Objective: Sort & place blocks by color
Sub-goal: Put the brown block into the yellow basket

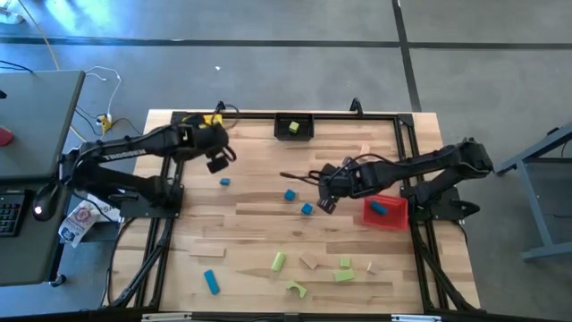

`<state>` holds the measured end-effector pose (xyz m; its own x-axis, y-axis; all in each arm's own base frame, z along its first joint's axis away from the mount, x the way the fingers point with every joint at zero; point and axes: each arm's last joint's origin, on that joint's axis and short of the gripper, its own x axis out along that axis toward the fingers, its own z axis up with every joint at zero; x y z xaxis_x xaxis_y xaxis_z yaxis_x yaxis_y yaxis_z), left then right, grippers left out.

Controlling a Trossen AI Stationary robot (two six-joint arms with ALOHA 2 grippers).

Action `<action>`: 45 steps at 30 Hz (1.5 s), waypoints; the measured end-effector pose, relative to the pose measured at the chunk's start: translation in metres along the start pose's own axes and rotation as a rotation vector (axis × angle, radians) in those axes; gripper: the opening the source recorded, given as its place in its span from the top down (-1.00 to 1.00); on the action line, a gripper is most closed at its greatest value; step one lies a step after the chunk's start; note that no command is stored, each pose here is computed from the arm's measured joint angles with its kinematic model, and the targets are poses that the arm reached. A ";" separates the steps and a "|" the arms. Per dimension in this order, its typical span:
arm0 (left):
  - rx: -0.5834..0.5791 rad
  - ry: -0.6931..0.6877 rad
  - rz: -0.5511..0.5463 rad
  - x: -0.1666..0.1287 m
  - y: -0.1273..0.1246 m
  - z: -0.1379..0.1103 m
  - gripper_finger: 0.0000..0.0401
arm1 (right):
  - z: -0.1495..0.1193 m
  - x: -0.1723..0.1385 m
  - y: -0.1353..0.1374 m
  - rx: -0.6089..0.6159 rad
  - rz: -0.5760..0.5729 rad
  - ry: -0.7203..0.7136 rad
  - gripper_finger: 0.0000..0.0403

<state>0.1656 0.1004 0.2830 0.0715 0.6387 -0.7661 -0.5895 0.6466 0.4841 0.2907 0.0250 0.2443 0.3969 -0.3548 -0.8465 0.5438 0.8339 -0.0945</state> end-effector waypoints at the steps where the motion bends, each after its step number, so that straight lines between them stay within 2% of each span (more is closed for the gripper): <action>1: -0.030 0.017 0.013 0.004 0.004 0.000 0.52 | 0.001 0.000 -0.001 0.005 0.001 -0.002 0.18; 5: -0.130 0.073 0.056 0.015 0.021 -0.002 0.52 | 0.004 0.002 -0.002 0.021 0.009 -0.011 0.18; 9: -0.208 0.138 0.081 0.027 0.033 -0.004 0.52 | 0.005 0.002 0.000 0.011 0.069 0.002 0.18; 13: -0.259 0.249 0.051 0.046 0.040 -0.007 0.52 | 0.006 0.001 0.005 0.019 0.148 0.009 0.18; 22: -0.255 0.448 0.060 0.095 0.042 -0.007 0.52 | 0.001 -0.004 0.016 -0.011 0.233 0.031 0.18; 37: -0.273 0.468 0.080 0.136 0.049 -0.003 0.52 | -0.022 -0.026 0.055 -0.136 0.448 0.044 0.18; 45: -0.270 0.518 0.056 0.151 0.045 -0.006 0.41 | -0.035 -0.038 0.070 -0.149 0.492 0.037 0.18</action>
<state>0.1454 0.2235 0.1864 -0.3280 0.3374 -0.8824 -0.7702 0.4453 0.4566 0.2883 0.1117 0.2511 0.5513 0.1077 -0.8274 0.1871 0.9504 0.2484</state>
